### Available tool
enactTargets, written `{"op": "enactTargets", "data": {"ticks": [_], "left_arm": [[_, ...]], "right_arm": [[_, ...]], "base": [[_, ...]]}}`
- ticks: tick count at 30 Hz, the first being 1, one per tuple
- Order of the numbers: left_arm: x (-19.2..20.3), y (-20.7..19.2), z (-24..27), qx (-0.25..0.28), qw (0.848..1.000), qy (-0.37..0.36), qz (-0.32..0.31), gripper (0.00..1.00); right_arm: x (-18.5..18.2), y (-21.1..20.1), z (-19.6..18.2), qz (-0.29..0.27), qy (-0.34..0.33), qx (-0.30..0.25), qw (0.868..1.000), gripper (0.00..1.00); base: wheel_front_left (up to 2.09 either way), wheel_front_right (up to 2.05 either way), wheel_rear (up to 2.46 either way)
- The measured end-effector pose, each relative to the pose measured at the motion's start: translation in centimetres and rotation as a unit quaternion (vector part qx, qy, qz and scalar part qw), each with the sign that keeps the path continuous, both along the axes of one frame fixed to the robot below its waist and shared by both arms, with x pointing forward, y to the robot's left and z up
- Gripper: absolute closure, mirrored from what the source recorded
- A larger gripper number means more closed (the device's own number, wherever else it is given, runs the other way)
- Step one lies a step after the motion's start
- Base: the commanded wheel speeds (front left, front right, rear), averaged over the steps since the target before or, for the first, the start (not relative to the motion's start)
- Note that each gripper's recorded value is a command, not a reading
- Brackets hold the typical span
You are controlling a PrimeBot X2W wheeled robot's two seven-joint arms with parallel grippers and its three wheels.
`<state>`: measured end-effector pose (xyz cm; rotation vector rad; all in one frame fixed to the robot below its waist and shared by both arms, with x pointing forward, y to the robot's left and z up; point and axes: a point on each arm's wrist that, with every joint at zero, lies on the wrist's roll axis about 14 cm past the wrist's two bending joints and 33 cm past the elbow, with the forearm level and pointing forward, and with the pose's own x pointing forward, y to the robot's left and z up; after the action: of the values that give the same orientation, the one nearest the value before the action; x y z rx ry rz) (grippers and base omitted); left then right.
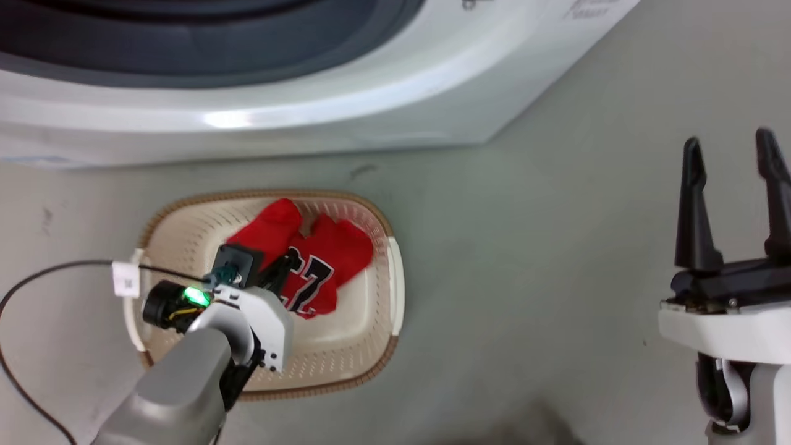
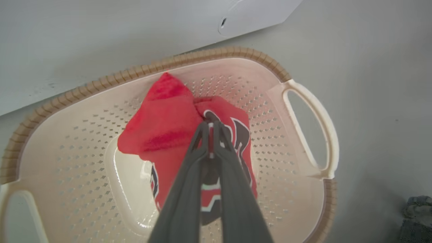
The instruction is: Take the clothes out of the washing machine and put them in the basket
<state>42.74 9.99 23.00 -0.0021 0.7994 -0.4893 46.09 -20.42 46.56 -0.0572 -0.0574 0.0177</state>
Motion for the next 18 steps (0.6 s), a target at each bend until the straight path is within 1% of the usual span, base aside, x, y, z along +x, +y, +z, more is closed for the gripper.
{"op": "enactTargets", "data": {"ticks": [3, 8, 13, 17, 18], "left_arm": [[-0.2, 0.0, -3.2, 0.023, 0.999, 0.031, -0.019, 1.0], [-0.7, -1.0, -7.4, 0.041, 0.995, 0.084, -0.03, 1.0], [-2.6, 0.1, -11.0, 0.091, 0.984, 0.138, -0.063, 1.0], [-4.5, -0.5, -12.5, 0.107, 0.974, 0.175, -0.093, 1.0], [-4.7, -0.6, -12.5, 0.109, 0.973, 0.176, -0.1, 0.0]], "right_arm": [[0.8, -0.5, -1.5, -0.005, 0.012, 0.001, 1.0, 0.0], [1.4, -1.3, -3.9, -0.016, 0.036, -0.006, 0.999, 0.0], [1.7, -1.5, -5.6, -0.016, 0.053, -0.012, 0.998, 0.0], [1.6, -1.8, -6.4, -0.019, 0.064, -0.016, 0.998, 0.0], [1.6, -1.8, -6.4, -0.019, 0.063, -0.016, 0.998, 0.0]], "base": [[0.0, 0.0, 0.0], [0.0, 0.0, 0.0], [0.0, 0.0, 0.0], [0.0, 0.0, 0.0], [0.0, 0.0, 0.0]]}}
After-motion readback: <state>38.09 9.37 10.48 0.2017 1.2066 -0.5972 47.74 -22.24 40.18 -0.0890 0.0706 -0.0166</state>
